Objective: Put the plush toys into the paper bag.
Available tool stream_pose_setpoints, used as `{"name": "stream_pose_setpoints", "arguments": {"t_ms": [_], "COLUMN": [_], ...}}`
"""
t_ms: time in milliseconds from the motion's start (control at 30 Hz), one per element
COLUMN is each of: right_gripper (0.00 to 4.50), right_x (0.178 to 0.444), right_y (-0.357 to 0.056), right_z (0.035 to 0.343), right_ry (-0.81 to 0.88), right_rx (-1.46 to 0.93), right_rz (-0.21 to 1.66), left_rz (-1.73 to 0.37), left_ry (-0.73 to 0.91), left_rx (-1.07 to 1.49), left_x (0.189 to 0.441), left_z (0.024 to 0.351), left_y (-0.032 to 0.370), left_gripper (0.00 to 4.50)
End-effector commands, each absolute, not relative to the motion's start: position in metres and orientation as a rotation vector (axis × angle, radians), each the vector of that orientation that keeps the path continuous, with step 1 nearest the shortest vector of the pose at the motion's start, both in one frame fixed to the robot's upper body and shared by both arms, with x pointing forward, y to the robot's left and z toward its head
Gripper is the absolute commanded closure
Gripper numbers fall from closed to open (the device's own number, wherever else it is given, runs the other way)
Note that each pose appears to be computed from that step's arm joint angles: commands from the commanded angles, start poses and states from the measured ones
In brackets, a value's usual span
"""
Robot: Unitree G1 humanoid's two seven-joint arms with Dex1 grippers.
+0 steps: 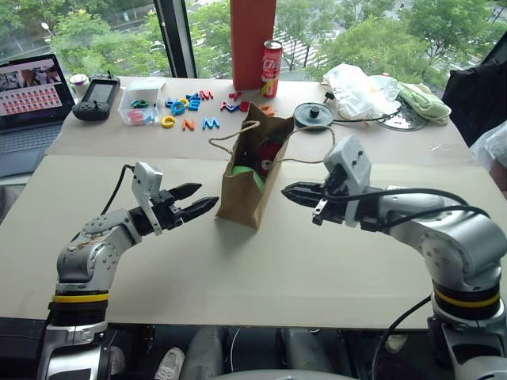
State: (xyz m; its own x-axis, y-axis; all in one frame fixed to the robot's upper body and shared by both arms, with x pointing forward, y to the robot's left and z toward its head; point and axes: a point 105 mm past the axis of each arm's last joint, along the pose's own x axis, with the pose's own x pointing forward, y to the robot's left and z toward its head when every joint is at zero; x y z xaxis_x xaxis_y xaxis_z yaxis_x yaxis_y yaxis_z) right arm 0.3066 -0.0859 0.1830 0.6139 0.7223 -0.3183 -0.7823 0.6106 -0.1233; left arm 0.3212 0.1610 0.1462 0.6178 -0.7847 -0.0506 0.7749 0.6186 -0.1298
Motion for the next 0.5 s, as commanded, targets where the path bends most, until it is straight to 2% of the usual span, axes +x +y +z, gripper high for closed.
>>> {"name": "stream_pose_setpoints", "arguments": {"t_ms": [33,133,500], "right_gripper": [4.48,4.48,4.48], "right_x": [0.331,0.339,0.339], "right_y": [-0.075,-0.057,-0.014], "right_z": [0.184,0.190,0.203], "right_ry": [0.211,0.190,0.145], "right_rx": [-0.310,-0.296,-0.240], "right_rz": [0.798,0.800,0.857], "left_rz": [-0.965,-0.993,-1.034], "left_ry": [0.039,0.023,-0.001], "left_rx": [0.029,0.063,0.176], "left_x": [0.321,0.324,0.317], "left_z": [0.158,0.158,0.150], "left_y": [0.149,0.139,0.112], "left_gripper": [0.60,0.60,0.60]}}
